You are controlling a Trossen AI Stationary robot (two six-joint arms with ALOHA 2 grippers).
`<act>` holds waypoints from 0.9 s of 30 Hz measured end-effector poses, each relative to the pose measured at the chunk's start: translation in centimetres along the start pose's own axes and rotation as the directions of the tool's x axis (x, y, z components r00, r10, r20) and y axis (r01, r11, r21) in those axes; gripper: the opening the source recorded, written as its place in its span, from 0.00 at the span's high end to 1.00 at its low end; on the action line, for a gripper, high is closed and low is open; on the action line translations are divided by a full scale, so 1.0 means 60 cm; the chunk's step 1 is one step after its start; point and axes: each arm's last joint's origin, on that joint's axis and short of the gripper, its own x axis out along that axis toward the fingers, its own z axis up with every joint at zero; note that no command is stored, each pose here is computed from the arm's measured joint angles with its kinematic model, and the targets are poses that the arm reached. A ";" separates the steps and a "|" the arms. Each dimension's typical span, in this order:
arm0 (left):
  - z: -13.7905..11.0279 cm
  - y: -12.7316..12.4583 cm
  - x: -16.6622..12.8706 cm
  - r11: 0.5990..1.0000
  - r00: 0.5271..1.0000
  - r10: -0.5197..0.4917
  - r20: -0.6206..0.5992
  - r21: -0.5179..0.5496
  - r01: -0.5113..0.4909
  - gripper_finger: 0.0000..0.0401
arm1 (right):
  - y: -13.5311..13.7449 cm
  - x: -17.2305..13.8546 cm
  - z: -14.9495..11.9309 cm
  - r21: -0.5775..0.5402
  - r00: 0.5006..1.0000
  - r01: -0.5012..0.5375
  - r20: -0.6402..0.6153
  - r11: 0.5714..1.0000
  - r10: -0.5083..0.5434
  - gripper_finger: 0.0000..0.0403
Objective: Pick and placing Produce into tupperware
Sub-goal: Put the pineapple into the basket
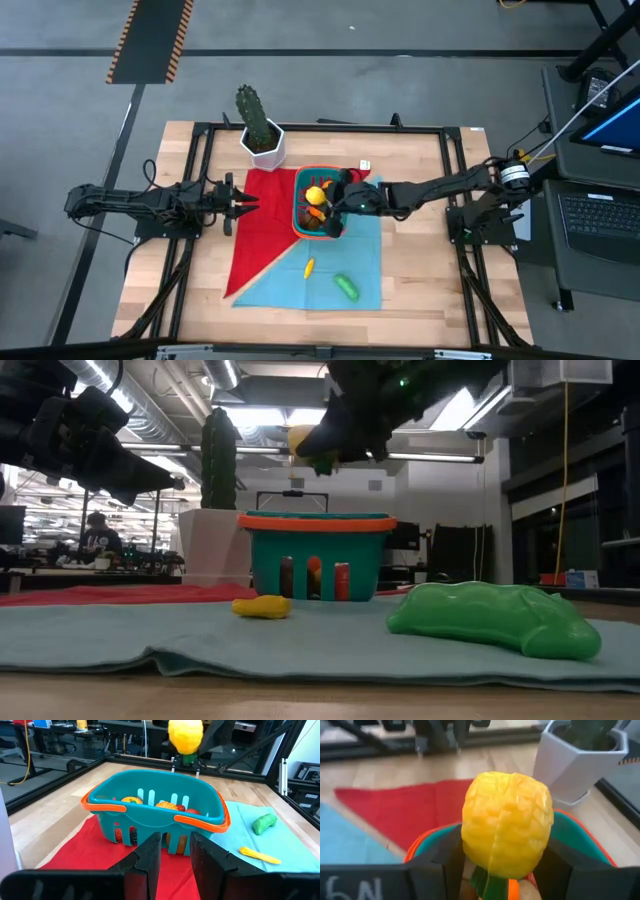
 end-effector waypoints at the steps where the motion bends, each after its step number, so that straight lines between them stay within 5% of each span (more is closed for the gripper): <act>1: 0.000 0.000 0.000 1.000 1.000 0.000 0.000 0.000 0.000 0.76 | 0.001 -0.001 0.006 -0.011 1.000 -0.001 -0.026 1.000 0.001 0.54; 9: 0.000 0.000 0.000 1.000 1.000 0.000 0.000 0.000 0.000 0.76 | -0.003 -0.021 0.040 -0.057 0.955 -0.085 -0.291 0.995 0.065 0.54; 27: 0.000 0.000 0.000 1.000 1.000 0.000 0.000 0.000 0.000 0.76 | 0.000 -0.010 0.045 -0.074 0.932 -0.190 -0.327 0.979 0.156 0.54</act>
